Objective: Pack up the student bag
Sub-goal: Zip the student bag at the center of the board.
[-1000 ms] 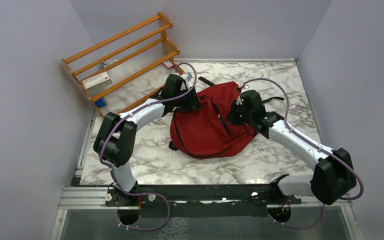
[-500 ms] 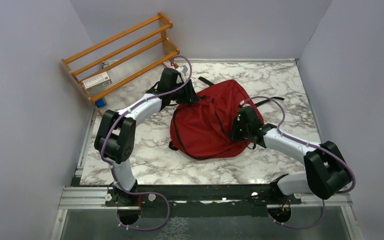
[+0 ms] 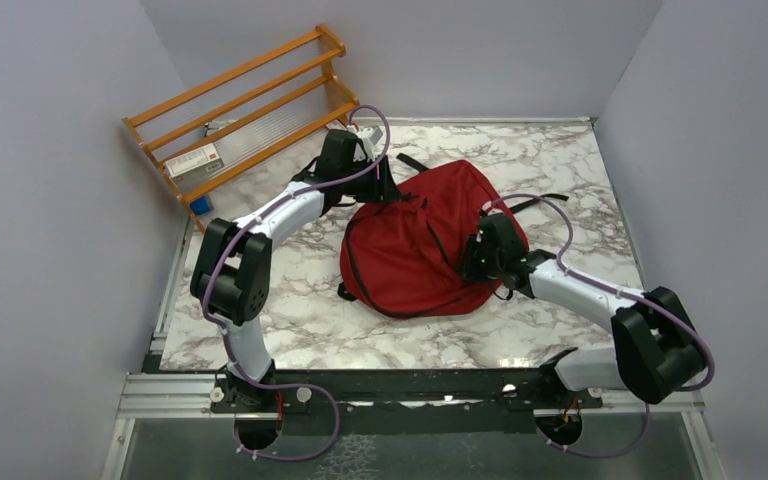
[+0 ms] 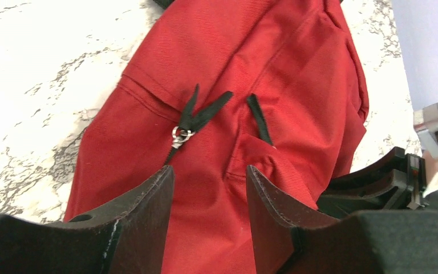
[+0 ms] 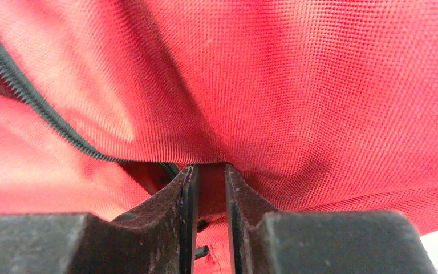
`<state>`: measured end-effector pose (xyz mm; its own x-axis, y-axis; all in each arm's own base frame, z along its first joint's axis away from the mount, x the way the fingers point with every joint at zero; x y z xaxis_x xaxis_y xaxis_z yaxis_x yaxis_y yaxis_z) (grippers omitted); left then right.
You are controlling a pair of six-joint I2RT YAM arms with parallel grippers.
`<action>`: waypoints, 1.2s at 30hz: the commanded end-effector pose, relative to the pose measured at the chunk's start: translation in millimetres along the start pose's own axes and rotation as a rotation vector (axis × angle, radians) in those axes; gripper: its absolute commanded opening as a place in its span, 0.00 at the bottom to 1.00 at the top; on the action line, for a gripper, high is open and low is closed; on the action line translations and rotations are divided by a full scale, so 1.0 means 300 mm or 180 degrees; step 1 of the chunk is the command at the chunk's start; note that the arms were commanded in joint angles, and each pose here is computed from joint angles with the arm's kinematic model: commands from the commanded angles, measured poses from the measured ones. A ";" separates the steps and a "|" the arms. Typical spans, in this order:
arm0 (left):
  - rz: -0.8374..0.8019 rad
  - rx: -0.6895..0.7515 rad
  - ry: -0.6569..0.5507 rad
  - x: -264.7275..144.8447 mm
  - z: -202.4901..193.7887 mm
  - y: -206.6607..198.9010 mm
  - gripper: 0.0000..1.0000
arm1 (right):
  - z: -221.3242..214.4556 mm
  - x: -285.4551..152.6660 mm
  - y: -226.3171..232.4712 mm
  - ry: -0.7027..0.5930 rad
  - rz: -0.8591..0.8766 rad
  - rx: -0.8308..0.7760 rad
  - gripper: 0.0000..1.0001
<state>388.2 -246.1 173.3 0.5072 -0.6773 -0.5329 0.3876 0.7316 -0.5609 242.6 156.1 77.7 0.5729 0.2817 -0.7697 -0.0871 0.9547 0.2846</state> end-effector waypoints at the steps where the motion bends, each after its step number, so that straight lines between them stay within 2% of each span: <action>1: -0.0220 0.0117 0.0009 0.006 0.021 -0.027 0.51 | 0.079 -0.086 0.043 -0.0238 0.0208 -0.0171 0.29; 9: -0.0320 0.0020 -0.0015 -0.017 0.019 -0.061 0.52 | 0.251 -0.177 0.123 -0.0686 0.0385 -0.0327 0.33; 14: -0.0317 -0.0075 0.0059 -0.001 -0.014 -0.079 0.52 | 0.329 -0.132 0.161 -0.0790 0.0397 -0.0404 0.20; 19: -0.0316 -0.0071 0.0083 0.010 -0.032 -0.109 0.53 | 0.389 -0.041 0.200 -0.0741 0.0421 -0.0561 0.13; 28: -0.0250 -0.0066 0.0120 -0.007 -0.061 -0.093 0.53 | 0.414 0.060 0.252 -0.0583 0.0674 -0.0947 0.13; 32: -0.0215 -0.0086 0.0121 -0.010 -0.069 -0.085 0.53 | 0.395 0.065 0.283 -0.0426 0.0975 -0.1238 0.19; 36: -0.0181 -0.0112 0.0114 -0.013 -0.071 -0.076 0.53 | 0.369 0.047 0.300 -0.0369 0.1232 -0.1406 0.34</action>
<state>360.2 -266.5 157.8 0.4120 -0.7257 -0.5511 0.3785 0.6864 -0.6210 338.6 223.8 145.6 0.5839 0.5184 -0.6247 -0.4930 0.8379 0.2345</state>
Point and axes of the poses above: each gripper's point midway between its finger pads, its own x axis out along the fingers, its own y axis along the line the jaws close on, z = x × y, the point moved 5 cm from there along -x, back along the fingers, and after that the axes turned 2 degrees about -x, right-handed, at the moved point
